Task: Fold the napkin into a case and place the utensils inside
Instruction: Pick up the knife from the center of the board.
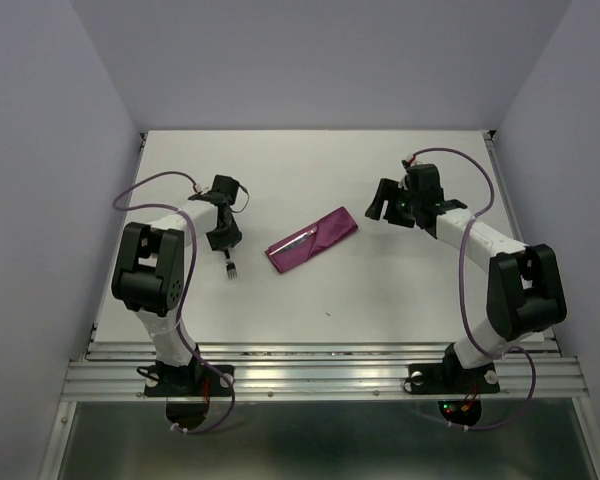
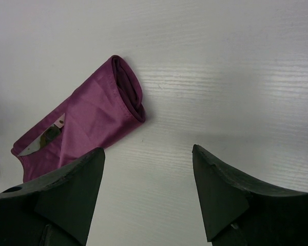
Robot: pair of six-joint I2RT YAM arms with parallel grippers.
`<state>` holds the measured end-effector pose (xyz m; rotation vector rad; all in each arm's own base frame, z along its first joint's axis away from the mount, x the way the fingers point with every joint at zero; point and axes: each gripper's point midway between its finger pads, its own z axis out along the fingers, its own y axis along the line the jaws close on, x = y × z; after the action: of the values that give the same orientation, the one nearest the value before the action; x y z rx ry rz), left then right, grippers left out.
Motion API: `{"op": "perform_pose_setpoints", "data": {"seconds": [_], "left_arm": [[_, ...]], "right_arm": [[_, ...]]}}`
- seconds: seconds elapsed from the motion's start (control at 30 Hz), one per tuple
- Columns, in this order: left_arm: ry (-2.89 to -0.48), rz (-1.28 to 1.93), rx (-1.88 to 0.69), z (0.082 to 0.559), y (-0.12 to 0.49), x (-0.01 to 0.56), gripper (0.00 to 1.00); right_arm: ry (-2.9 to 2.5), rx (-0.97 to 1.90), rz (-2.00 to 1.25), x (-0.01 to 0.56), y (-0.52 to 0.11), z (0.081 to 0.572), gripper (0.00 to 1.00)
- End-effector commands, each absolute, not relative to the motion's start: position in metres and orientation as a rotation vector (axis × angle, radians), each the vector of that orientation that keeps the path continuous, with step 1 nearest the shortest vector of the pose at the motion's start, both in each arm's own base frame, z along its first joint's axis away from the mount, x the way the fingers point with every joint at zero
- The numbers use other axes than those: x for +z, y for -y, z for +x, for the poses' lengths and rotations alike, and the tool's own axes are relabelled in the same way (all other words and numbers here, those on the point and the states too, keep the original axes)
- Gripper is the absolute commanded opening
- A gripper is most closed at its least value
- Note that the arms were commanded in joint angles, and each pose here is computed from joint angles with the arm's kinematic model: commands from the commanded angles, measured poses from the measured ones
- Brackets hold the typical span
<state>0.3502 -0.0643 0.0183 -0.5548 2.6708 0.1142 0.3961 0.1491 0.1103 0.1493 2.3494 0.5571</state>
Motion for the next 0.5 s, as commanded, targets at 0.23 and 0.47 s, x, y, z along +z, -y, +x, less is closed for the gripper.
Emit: {"op": "perform_pose_setpoints", "data": {"seconds": [0.23,0.47], "left_arm": [[-2.678,-0.519,0.154,0.368,0.058,0.004,0.35],[-2.670,-0.337,0.104,0.378,0.066,0.019,0.00]], "right_arm": [[-2.308,0.562,0.148,0.122,-0.149,0.406,0.75],[-2.375,0.544,0.166,0.108,-0.151,0.415,0.75]]}}
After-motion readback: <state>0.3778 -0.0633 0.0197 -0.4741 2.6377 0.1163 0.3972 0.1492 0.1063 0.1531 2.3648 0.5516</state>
